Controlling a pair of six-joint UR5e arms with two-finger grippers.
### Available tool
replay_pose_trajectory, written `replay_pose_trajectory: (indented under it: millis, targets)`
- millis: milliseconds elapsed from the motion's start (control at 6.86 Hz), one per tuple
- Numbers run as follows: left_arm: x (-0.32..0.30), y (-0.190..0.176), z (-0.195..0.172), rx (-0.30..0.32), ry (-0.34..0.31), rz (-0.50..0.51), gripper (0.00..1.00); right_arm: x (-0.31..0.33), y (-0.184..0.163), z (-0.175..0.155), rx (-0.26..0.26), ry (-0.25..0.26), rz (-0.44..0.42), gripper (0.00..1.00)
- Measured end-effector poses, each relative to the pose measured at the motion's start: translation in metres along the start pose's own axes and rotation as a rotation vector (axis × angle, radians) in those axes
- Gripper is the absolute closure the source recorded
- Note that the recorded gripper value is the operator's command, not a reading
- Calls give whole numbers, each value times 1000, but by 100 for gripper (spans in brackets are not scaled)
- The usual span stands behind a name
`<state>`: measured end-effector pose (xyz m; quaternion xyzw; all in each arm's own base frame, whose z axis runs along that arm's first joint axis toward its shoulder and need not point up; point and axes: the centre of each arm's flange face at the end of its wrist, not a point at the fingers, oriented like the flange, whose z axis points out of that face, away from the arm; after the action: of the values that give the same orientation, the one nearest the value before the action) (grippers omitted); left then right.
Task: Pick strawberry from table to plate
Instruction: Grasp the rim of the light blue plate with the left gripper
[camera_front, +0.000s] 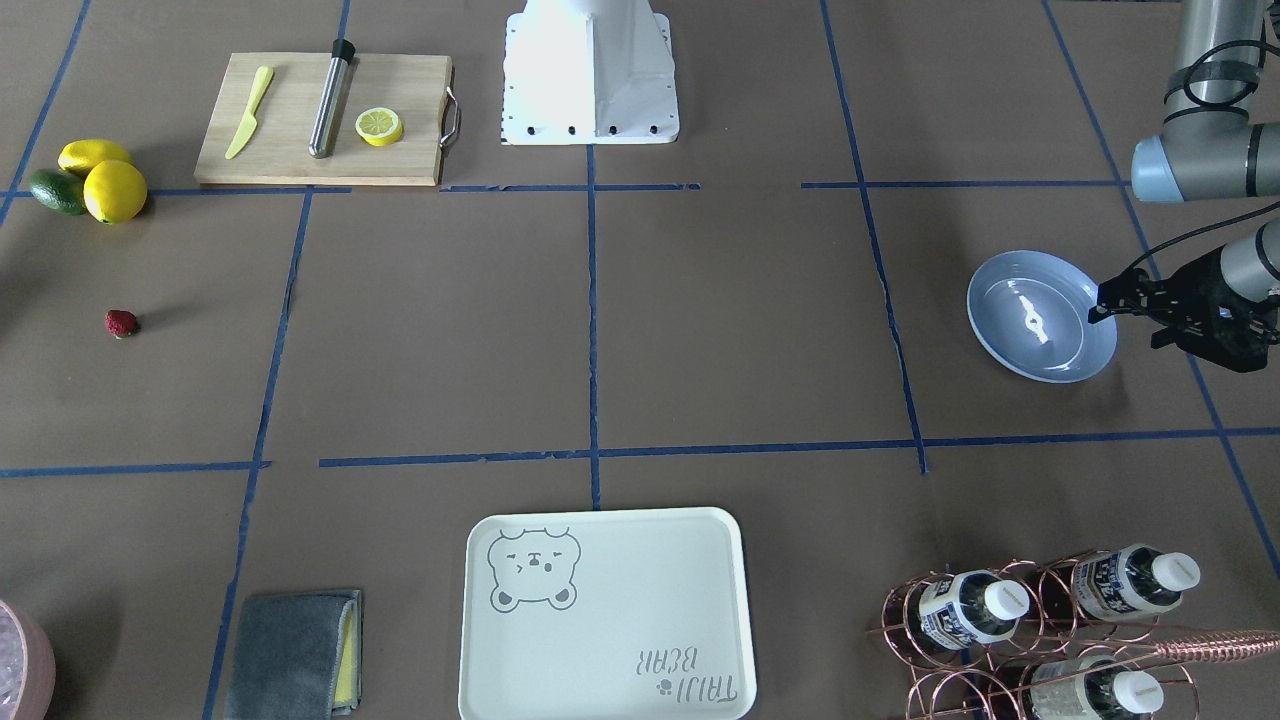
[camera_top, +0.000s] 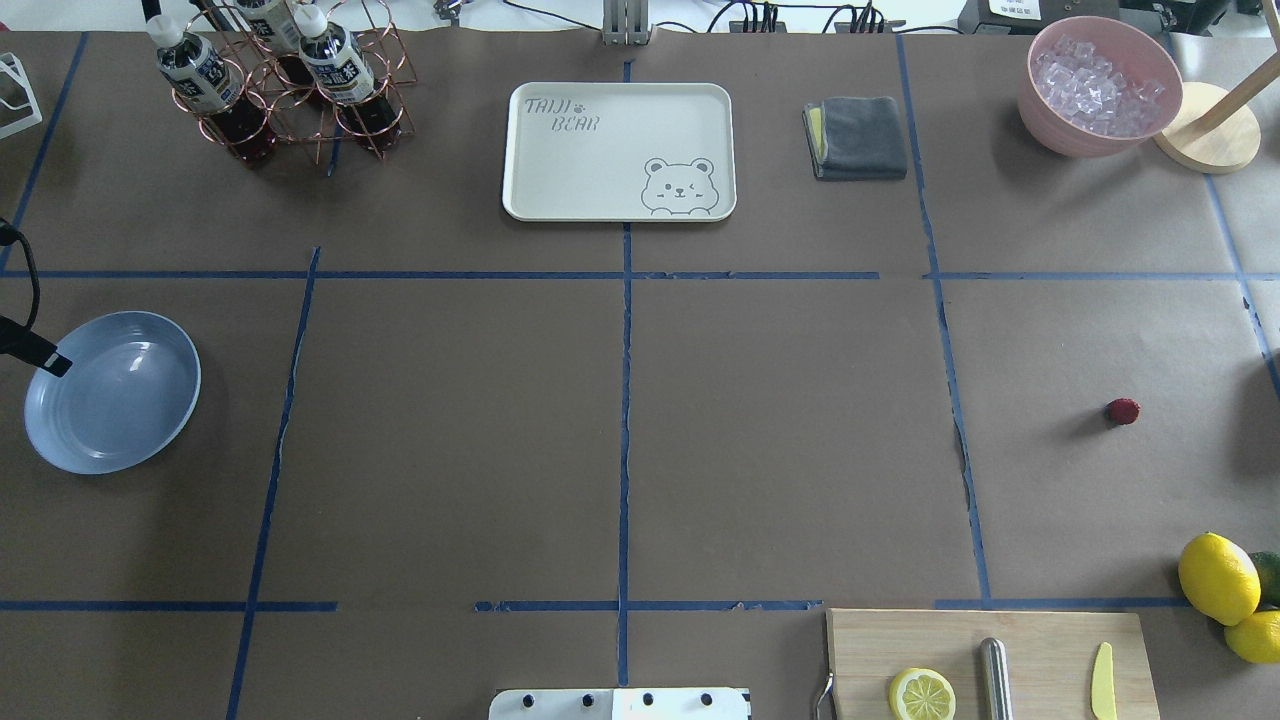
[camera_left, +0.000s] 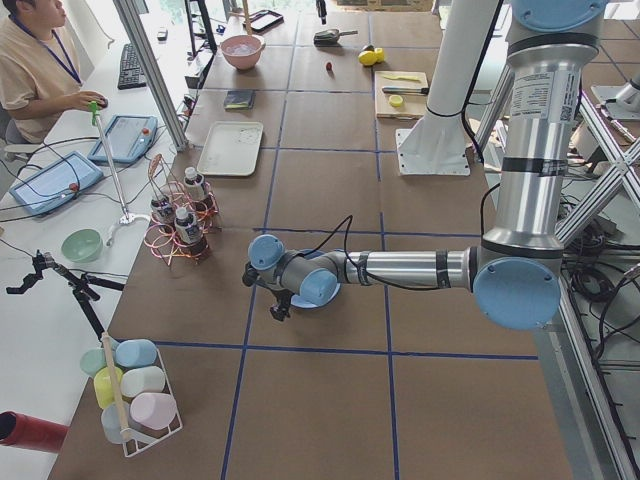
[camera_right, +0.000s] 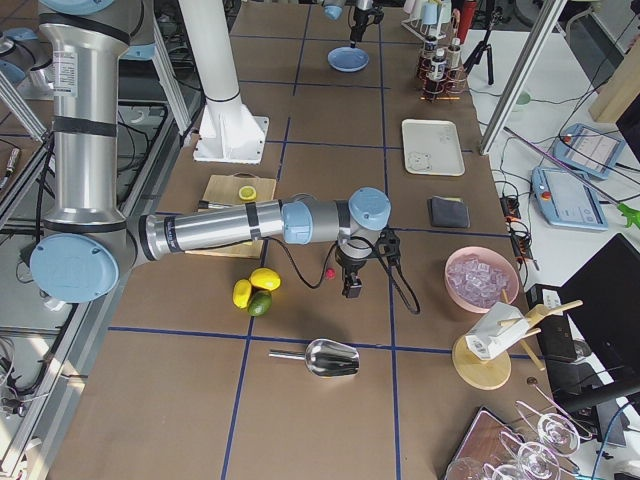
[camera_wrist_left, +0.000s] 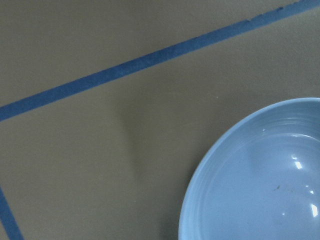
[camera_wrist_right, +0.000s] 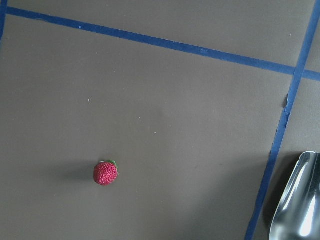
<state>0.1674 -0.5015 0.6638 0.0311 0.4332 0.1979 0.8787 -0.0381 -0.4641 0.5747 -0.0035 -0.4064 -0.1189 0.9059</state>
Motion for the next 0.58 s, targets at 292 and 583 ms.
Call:
replay_pose_trajectory:
  millis: [292, 583]
  targets:
    - [0, 2, 12, -23, 2, -3, 100, -2, 0, 2, -5, -1, -4, 0]
    - [1, 1, 13, -25, 5, -2, 100, -2, 0, 3, -6, -1, -4, 0]
